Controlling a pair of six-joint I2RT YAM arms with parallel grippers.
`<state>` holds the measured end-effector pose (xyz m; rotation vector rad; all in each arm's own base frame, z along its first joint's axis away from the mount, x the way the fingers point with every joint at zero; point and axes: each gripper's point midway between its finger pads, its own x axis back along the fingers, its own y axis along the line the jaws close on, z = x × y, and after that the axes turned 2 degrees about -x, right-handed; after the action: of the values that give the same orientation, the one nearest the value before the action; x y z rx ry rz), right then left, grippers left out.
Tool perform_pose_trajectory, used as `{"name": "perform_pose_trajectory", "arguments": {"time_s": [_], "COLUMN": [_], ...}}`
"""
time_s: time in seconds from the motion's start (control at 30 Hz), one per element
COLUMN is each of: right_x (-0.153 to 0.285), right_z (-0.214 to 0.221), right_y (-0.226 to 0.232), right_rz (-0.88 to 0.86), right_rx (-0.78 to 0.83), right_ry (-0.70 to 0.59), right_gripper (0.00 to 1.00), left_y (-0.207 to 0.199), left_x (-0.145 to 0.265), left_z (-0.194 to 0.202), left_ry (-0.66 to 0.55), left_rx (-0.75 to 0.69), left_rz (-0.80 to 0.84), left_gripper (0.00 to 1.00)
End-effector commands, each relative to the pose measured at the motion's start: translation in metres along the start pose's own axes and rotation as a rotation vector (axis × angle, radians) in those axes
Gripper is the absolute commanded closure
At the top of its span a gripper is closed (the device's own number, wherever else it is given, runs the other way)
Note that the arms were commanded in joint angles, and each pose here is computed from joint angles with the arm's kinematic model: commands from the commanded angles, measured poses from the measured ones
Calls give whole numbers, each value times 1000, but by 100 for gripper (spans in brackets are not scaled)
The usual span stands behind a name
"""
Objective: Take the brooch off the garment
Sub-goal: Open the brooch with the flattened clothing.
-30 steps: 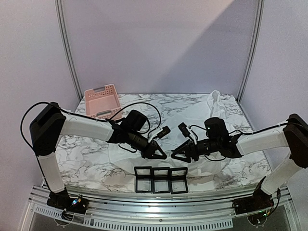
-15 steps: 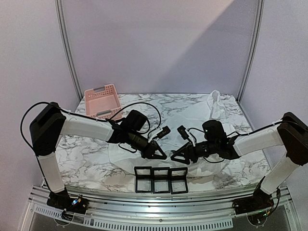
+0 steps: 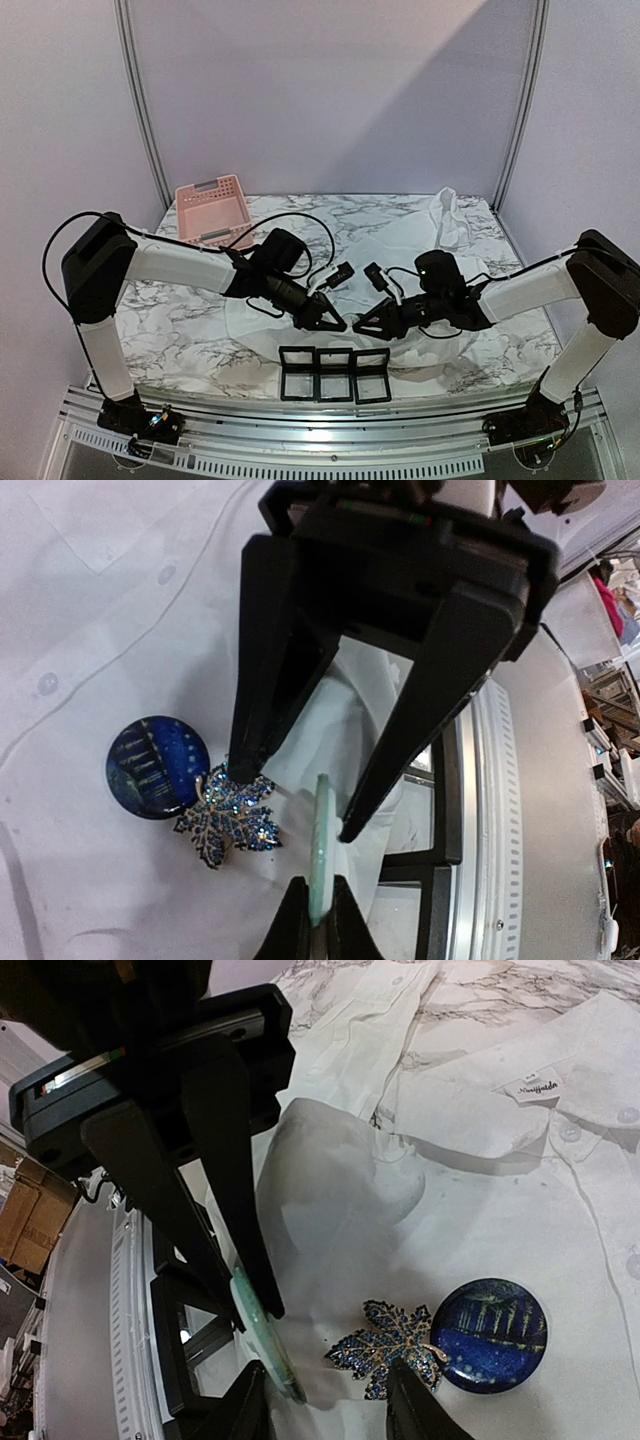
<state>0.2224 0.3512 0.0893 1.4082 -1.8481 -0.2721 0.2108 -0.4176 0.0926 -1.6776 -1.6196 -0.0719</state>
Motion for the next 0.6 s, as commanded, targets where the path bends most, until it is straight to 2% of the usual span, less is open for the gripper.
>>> {"name": "perform_pose_trajectory", "arguments": {"time_s": [0.0,0.23,0.4,0.57], "right_x": [-6,-7,-10,-12], "right_z": [-5,-5,-3,-5], "right_y": [2,2,0,1], "right_rz": [-9,-18,-20,-28], "right_rx": [14,6,-7,-16], "right_ry": [-3,0,9,10], "right_gripper": [63,70,81,84], "left_y": [-11,-11,-12,-13], "left_x": [7,7,8,8], "left_z": [-17,-17,-18,-18], "left_ry": [-36,-37,-39,-39], "left_rx": [-40,-43,-45,-48], "left_rz": [18,16,16,19], "left_gripper": [100,100,100,100]}}
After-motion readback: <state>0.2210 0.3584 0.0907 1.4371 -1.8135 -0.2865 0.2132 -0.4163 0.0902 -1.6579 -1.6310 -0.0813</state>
